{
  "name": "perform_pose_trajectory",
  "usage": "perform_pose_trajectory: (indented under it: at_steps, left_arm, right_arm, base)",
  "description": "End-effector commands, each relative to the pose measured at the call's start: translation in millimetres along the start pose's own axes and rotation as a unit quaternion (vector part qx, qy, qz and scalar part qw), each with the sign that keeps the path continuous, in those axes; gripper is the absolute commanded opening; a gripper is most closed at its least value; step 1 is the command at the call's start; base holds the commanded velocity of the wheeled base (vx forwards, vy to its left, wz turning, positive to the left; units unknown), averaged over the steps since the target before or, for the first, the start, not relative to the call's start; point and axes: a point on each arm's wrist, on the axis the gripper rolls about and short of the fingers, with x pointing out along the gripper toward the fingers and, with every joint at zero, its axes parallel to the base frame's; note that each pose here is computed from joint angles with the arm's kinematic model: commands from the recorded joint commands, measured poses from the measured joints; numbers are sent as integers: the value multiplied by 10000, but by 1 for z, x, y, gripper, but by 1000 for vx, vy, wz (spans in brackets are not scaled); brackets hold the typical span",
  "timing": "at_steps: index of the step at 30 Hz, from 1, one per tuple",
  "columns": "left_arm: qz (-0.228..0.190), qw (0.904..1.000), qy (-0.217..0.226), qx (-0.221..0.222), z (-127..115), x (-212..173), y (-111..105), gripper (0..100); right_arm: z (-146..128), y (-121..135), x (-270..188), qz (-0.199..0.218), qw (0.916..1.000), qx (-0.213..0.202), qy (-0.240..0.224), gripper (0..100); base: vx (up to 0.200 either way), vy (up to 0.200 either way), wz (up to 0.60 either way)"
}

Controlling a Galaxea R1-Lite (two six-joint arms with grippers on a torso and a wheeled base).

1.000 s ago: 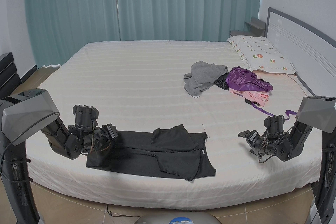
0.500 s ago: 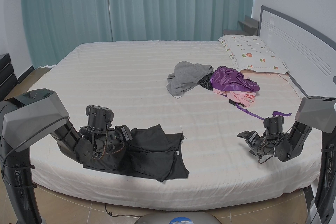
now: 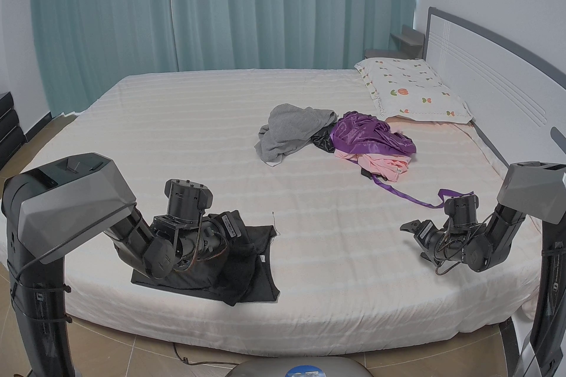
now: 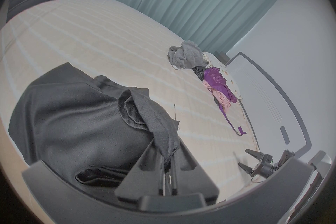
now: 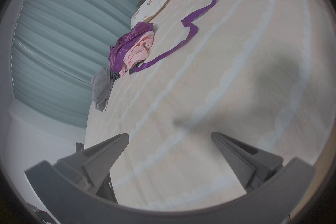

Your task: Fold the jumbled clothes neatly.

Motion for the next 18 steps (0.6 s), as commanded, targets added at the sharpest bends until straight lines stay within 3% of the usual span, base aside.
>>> perform_pose_trajectory:
  at_steps: [1,10,11,18]
  left_arm:
    - [-5,9999,90,-81,-8,7,-2,0]
    - [-76,9995,235,-203,-20,12,-10,0]
    - [-110,9993,271,-237,-24,12,-14,100]
    - [-123,9992,306,-246,-26,9,-14,100]
  right_arm:
    - [-1,-1,1,-9,10000,1,9,100]
    - [-1,-1,1,-9,10000,-37,9,100]
    - [-1,-1,1,-9,10000,-37,9,100]
    - [-1,-1,1,-9,10000,-30,9,100]
  base:
    - [0,0,0]
    - [0,0,0]
    - [0,0,0]
    - [0,0,0]
